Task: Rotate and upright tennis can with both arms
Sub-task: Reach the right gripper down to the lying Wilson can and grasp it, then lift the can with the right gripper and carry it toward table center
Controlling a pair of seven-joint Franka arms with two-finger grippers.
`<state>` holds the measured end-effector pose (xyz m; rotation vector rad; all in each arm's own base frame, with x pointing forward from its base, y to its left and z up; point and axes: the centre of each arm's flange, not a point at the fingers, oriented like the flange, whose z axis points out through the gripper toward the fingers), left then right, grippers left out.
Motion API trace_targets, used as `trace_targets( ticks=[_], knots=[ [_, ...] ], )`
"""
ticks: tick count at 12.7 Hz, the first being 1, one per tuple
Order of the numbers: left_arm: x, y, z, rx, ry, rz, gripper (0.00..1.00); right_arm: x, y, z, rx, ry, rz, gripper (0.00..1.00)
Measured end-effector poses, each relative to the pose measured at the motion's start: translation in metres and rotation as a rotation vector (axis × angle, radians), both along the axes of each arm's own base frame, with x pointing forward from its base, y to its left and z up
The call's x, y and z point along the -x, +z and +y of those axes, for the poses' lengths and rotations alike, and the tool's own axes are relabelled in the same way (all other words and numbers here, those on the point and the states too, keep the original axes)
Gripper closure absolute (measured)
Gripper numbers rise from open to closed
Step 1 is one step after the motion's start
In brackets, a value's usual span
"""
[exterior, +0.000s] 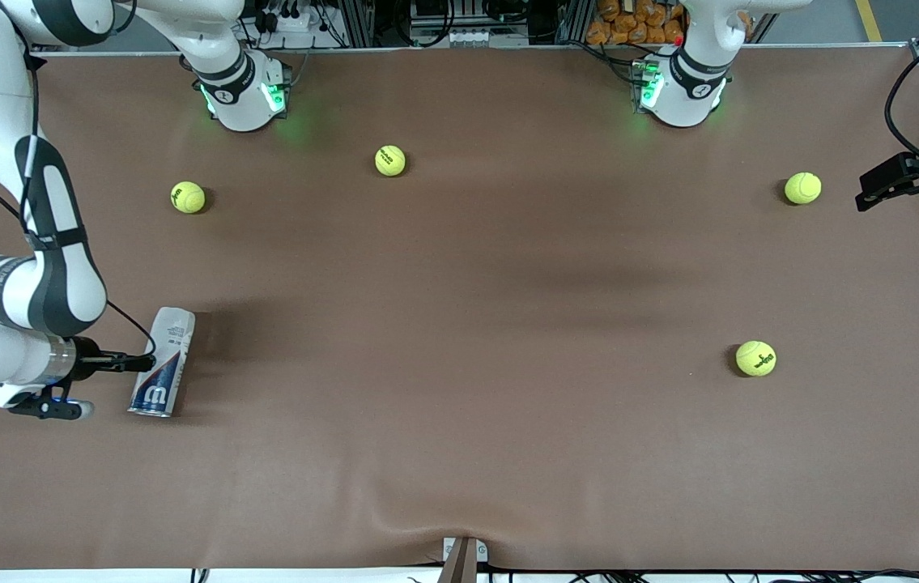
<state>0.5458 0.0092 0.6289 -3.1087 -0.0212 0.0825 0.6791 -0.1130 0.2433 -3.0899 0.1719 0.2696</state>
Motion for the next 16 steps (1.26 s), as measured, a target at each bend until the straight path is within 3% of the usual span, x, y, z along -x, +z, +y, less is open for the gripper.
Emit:
trace_targets(
  ticks=[4,12,14,16],
  knots=[
    [0.000,-0.001,0.000,0.000,0.000,0.002,0.00,-0.002,-0.039,0.026,-0.046,0.004,0.017,0.00],
    [0.000,-0.002,-0.001,0.000,-0.001,0.004,0.00,0.013,-0.069,0.039,-0.056,0.018,0.080,0.00],
    [0.000,-0.002,-0.001,0.000,-0.001,0.004,0.00,0.012,-0.068,0.041,-0.061,0.017,0.080,0.22],
    [0.000,-0.002,-0.001,0.000,-0.001,0.004,0.00,0.012,-0.066,0.044,-0.062,0.023,0.078,0.32]
  ],
)
